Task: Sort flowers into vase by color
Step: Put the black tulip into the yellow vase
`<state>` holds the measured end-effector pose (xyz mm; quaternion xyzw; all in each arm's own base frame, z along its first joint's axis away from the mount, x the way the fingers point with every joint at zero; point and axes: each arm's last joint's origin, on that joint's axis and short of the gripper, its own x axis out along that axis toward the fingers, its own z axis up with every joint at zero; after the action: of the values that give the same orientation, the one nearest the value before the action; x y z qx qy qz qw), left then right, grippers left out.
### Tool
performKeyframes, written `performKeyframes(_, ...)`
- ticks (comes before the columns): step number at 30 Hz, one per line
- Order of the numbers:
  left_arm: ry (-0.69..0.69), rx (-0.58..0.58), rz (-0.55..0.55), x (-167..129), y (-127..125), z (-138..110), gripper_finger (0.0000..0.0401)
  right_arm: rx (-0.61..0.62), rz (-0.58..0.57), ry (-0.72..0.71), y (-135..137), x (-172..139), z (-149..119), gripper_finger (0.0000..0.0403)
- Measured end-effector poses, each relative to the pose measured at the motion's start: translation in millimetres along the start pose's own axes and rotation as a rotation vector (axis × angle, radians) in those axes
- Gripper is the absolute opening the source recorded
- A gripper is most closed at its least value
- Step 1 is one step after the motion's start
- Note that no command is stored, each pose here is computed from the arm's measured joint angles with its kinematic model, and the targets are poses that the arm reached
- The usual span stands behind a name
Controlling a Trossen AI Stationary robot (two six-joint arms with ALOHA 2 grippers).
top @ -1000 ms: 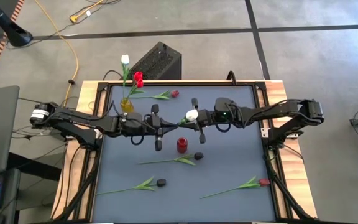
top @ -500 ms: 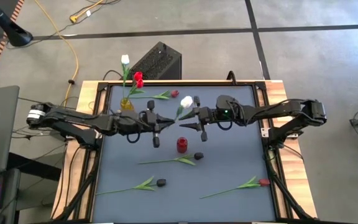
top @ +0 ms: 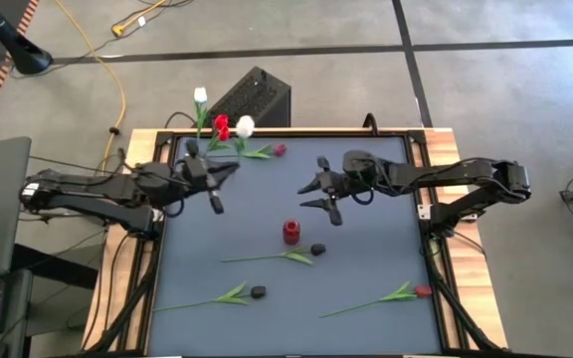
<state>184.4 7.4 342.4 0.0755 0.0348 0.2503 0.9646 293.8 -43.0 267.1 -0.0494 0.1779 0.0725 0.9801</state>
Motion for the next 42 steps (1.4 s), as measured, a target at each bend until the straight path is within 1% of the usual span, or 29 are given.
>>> performKeyframes(3, 0.015, -0.002, 0.069, -13, 10, 1, 0.0000, 0.023, 0.022, 0.050, 2, 0, -5, 0.0176)
performKeyframes(8, 0.020, -0.021, 0.115, -33, 24, 3, 0.0000, 0.045, 0.053, 0.101, 4, 0, -10, 0.0176)
performKeyframes(10, 0.032, -0.015, 0.166, -40, 30, 2, 0.0000, 0.050, 0.055, 0.117, 4, 0, -12, 0.0176)
performKeyframes(14, 0.059, -0.017, 0.302, -51, 40, 0, 0.0000, 0.058, 0.062, 0.137, 6, 0, -17, 0.0176)
performKeyframes(17, 0.065, -0.018, 0.362, -55, 43, 0, 0.0000, 0.056, 0.072, 0.141, 10, 2, -27, 0.0176)
performKeyframes(22, 0.071, -0.020, 0.399, -54, 48, -1, 0.0000, 0.056, 0.074, 0.125, 14, 3, -40, 0.0176)
performKeyframes(24, 0.068, -0.027, 0.415, -51, 51, -3, 0.0000, 0.058, 0.070, 0.127, 13, 3, -41, 0.0176)
performKeyframes(26, 0.047, -0.042, 0.418, -44, 54, -11, 0.0000, 0.052, 0.061, 0.102, 11, 3, -39, 0.0175)
performKeyframes(29, 0.046, -0.028, 0.442, -39, 61, -24, 0.0000, 0.047, 0.048, 0.074, 8, 3, -37, 0.0175)
performKeyframes(33, 0.046, -0.065, 0.487, -42, 73, -31, 0.0000, 0.045, 0.041, 0.066, 7, 2, -36, 0.0175)
performKeyframes(37, 0.031, -0.096, 0.464, -43, 79, -39, 0.0000, 0.024, 0.037, 0.062, 5, 2, -36, 0.0175)
performKeyframes(42, 0.069, -0.129, 0.479, -40, 83, -63, 0.0000, 0.026, 0.029, 0.062, 3, 1, -36, 0.0175)
